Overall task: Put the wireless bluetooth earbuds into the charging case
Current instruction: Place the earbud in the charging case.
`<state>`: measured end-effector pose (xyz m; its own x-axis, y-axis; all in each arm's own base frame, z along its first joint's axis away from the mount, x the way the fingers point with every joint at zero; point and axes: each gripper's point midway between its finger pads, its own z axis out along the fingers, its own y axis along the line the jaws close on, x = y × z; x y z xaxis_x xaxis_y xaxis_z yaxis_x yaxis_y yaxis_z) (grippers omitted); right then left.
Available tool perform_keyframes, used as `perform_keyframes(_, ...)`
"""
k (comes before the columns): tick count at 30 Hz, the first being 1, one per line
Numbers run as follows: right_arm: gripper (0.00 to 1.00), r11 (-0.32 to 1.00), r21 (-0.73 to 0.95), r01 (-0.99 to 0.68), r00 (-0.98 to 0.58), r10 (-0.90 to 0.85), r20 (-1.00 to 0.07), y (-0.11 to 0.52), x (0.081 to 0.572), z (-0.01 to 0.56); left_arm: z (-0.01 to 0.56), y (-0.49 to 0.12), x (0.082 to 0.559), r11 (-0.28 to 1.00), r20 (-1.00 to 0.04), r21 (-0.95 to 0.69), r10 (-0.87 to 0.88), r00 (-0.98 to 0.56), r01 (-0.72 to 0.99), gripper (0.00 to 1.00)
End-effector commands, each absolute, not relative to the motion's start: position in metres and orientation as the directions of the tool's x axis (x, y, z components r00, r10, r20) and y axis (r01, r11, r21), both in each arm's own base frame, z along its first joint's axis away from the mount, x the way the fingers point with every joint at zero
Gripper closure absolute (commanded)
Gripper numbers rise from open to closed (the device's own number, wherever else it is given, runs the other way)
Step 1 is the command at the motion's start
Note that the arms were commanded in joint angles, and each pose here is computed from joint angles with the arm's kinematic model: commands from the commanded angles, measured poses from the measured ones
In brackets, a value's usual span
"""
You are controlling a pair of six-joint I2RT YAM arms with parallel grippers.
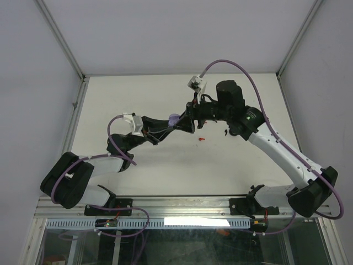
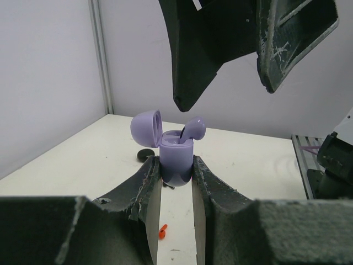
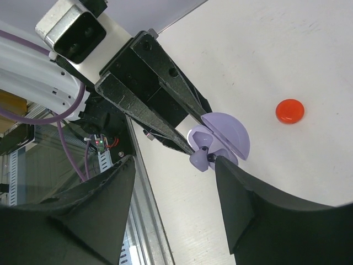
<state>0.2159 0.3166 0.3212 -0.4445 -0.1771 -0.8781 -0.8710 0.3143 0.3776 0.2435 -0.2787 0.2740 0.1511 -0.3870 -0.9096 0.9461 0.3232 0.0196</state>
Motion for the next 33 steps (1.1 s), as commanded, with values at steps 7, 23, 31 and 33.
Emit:
perform_keyframes(7,0.38,0.265,0.386,-0.884,-0.435,-0.158,-0.886,0.322,0.213,0.330,0.342,-0.262,0.213,0.331,-0.759,0.204,-0.540,0.363,0.921,1.00)
perform_keyframes(23,0.41,0.210,0.395,-0.894,-0.434,-0.190,-0.881,0.325,0.199,0.328,0.345,-0.263,0.214,0.334,-0.754,0.211,-0.542,0.371,0.918,1.00)
perform_keyframes(31,0.42,0.191,0.396,-0.898,-0.429,-0.183,-0.885,0.331,0.196,0.333,0.345,-0.265,0.214,0.326,-0.755,0.223,-0.538,0.374,0.919,1.00)
perform_keyframes(33,0.42,0.194,0.395,-0.898,-0.429,-0.180,-0.885,0.331,0.197,0.333,0.344,-0.265,0.214,0.323,-0.756,0.226,-0.536,0.375,0.919,1.00)
